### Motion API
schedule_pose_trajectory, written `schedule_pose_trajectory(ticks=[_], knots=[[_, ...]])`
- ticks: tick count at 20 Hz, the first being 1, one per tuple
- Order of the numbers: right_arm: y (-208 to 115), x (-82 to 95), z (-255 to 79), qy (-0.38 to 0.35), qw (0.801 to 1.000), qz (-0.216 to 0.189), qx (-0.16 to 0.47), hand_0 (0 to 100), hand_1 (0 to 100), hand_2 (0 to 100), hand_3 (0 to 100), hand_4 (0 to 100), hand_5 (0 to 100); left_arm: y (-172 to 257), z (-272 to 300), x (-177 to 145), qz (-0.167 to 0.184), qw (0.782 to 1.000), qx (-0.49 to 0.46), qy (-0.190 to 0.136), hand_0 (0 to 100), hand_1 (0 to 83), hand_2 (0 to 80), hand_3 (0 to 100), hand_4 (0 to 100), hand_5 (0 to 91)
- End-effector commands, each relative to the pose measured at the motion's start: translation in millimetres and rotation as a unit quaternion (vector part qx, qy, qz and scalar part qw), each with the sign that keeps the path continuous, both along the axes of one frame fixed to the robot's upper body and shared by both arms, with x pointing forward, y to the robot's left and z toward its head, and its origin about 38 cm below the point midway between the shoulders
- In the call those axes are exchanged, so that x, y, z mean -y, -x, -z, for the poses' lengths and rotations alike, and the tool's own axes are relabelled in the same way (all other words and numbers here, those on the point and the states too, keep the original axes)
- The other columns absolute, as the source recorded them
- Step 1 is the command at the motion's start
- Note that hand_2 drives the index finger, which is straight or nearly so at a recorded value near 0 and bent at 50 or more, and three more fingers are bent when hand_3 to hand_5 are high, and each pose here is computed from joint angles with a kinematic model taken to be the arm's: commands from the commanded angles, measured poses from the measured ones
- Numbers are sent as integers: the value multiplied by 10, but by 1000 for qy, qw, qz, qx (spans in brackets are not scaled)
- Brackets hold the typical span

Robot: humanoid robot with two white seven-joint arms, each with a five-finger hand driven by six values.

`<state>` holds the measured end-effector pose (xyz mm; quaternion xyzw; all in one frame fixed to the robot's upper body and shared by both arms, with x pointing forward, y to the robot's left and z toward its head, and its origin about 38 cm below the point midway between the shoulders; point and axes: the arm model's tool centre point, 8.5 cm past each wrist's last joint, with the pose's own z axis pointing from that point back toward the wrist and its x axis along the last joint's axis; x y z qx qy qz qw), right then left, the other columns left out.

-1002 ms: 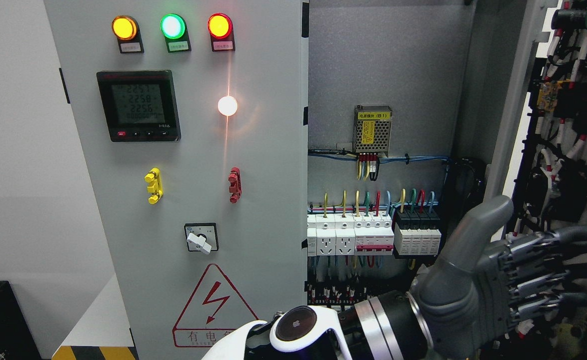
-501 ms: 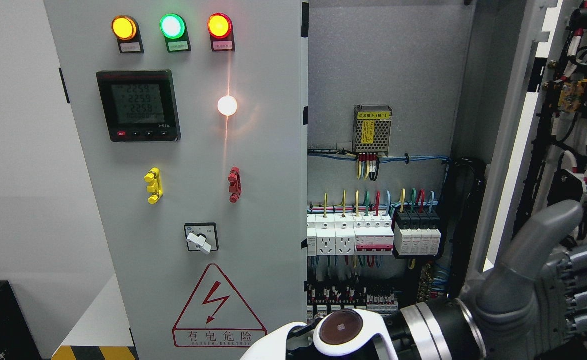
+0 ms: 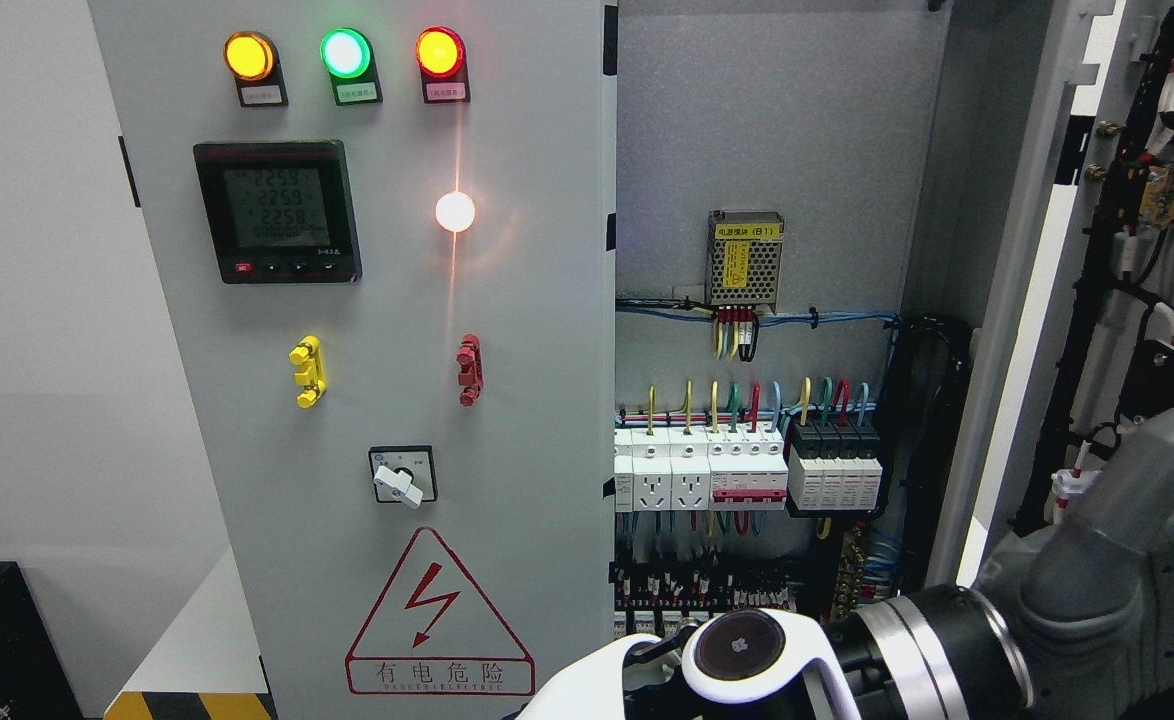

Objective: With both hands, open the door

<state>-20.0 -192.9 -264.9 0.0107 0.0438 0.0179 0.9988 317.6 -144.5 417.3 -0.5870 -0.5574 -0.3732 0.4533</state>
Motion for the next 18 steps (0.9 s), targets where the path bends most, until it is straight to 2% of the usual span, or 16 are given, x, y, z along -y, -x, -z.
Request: schedule_pose_trajectory(ticks=[1, 18], knots=[[0, 0, 0, 0, 1000, 5, 0, 191, 0, 0, 0, 0, 0, 3, 65, 181, 0, 1000, 2, -18, 0, 0, 0, 0, 0, 0], [0, 0, 0, 0, 1000, 5, 0, 191, 0, 0, 0, 0, 0, 23, 50, 308, 1, 998, 32, -48, 0, 0, 0, 0, 0, 0]])
